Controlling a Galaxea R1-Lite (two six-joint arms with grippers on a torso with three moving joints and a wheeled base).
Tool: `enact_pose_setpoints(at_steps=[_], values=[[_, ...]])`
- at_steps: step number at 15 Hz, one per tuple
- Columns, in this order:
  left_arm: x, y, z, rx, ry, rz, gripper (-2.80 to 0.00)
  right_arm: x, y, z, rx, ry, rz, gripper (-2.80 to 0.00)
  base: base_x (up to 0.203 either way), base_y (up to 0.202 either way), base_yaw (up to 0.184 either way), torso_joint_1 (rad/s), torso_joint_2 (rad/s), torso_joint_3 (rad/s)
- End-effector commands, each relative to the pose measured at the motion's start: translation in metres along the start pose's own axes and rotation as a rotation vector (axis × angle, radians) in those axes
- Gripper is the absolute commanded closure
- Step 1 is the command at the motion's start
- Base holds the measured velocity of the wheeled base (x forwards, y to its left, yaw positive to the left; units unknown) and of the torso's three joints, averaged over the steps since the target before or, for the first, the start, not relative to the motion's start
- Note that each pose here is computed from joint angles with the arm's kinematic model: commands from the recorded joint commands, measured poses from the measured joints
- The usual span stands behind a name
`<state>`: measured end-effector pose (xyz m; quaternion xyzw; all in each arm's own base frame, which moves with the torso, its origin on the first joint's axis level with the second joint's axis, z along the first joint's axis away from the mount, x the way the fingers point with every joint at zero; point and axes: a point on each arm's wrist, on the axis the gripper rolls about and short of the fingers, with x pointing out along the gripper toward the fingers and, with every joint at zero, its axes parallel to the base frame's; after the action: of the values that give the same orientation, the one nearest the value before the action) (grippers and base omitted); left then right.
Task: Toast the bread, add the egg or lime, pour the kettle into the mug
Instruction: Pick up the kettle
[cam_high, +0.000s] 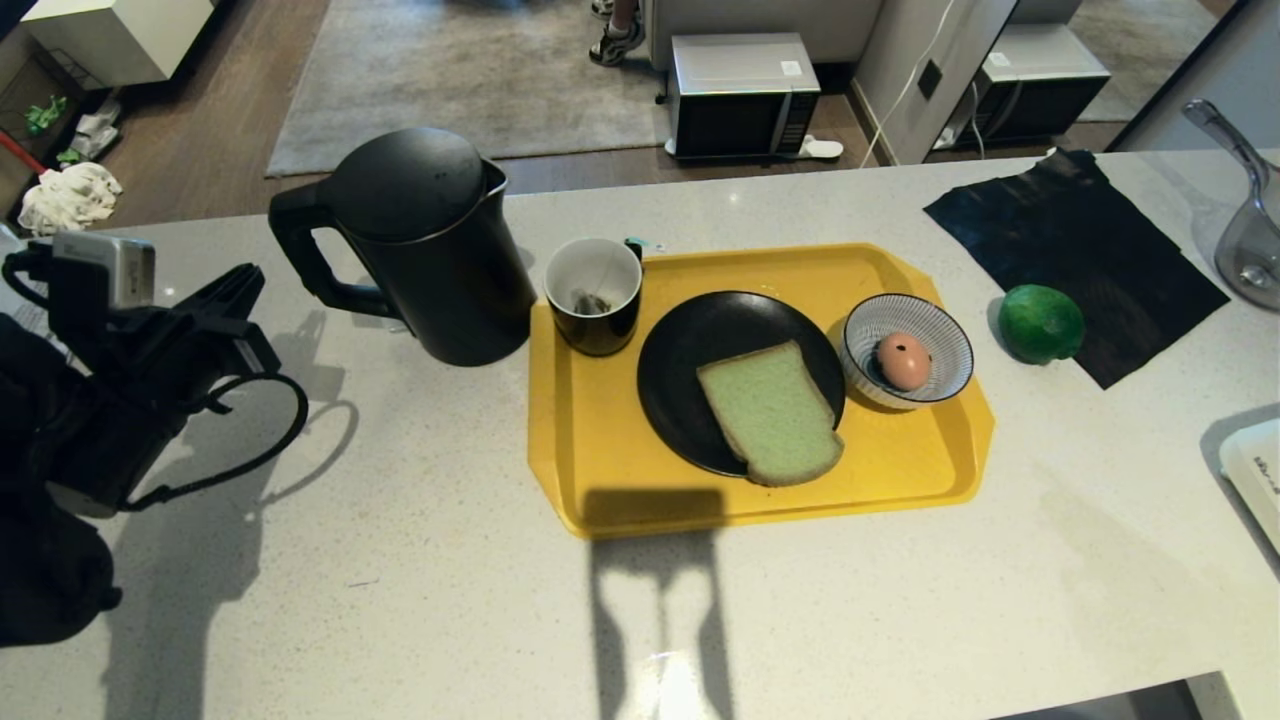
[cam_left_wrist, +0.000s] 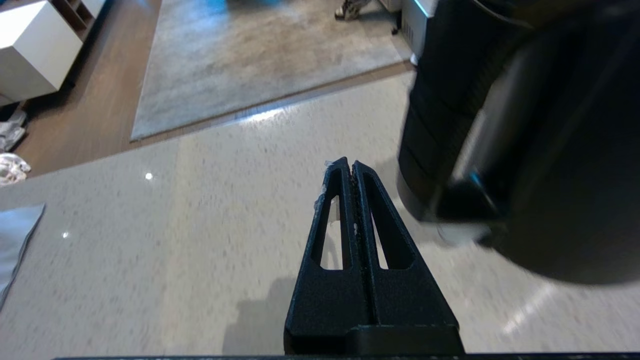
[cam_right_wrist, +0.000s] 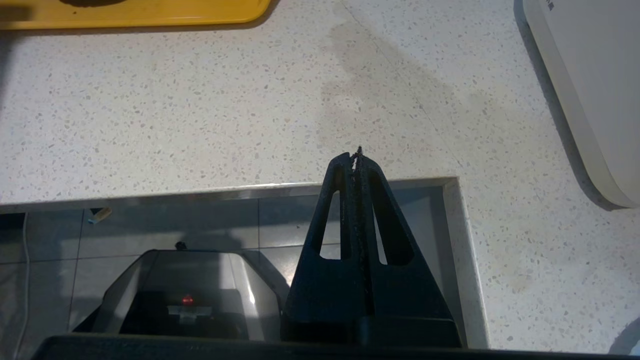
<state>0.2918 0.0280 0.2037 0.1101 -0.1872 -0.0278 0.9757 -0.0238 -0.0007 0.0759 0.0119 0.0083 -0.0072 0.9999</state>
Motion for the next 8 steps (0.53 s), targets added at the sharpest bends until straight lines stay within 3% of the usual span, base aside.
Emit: enact_pose_setpoints(at_steps=[1, 2, 8], values=[[-0.021, -0.005, 0.011, 0.006, 0.004, -0.013, 0.00, 0.000, 0.000, 0.000, 0.000, 0.001, 0.000, 0.00, 0.000, 0.000, 0.000, 0.000, 0.00, 0.000], [-0.030, -0.009, 0.012, 0.007, 0.016, -0.025, -2.80, 0.000, 0.000, 0.000, 0.000, 0.000, 0.000, 0.00, 0.000, 0.000, 0.000, 0.000, 0.00, 0.000], [-0.035, -0.031, 0.019, -0.002, 0.001, -0.102, -2.80, 0.000, 0.000, 0.000, 0.000, 0.000, 0.000, 0.00, 0.000, 0.000, 0.000, 0.000, 0.00, 0.000]])
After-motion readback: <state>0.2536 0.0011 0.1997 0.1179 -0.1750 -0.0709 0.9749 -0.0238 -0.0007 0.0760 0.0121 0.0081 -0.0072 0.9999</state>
